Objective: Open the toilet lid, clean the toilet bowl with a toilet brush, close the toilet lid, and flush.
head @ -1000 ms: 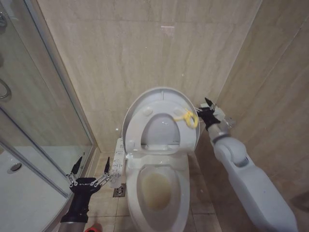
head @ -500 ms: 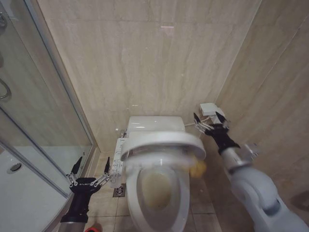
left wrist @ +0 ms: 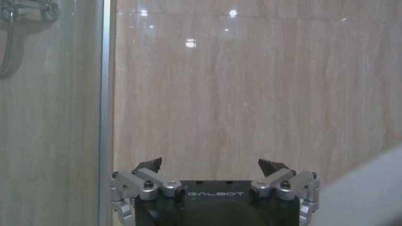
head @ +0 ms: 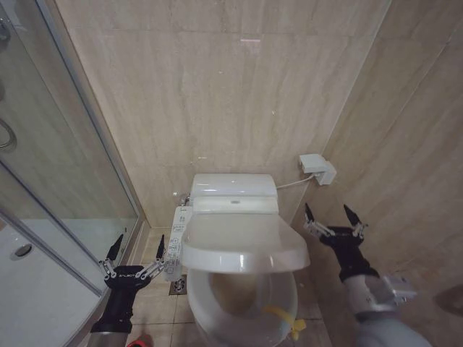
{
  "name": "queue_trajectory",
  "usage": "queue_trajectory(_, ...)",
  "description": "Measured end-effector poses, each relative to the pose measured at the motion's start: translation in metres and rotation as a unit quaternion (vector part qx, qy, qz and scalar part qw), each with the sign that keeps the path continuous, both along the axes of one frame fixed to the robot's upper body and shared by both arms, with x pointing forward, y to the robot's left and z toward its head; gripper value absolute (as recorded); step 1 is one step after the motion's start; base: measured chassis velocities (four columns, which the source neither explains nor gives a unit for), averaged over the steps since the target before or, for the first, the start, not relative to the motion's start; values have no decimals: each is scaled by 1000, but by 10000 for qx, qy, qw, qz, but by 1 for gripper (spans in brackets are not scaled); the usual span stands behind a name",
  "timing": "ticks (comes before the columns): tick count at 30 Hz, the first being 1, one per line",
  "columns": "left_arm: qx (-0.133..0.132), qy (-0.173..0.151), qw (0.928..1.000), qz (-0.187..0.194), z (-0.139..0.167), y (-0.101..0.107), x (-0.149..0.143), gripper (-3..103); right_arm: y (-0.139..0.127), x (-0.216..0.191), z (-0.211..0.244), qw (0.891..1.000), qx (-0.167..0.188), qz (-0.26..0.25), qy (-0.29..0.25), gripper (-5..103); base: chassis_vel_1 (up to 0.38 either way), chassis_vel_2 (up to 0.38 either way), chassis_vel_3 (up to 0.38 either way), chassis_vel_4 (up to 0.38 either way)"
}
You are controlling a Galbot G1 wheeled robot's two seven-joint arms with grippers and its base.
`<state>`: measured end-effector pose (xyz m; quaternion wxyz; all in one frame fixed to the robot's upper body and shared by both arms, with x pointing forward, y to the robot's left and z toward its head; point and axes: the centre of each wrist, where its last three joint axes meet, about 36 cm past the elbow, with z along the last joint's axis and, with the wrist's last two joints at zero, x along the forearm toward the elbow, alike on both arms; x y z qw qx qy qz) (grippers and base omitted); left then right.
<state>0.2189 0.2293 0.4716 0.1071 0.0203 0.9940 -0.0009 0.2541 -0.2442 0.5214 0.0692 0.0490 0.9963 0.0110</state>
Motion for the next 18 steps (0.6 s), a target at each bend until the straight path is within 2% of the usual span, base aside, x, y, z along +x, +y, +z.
queue_trajectory(18, 0, 0, 10000, 0, 0, 0, 0, 100, 8, -17, -3, 9998, 48, -191, 90, 100, 0, 0, 0, 0)
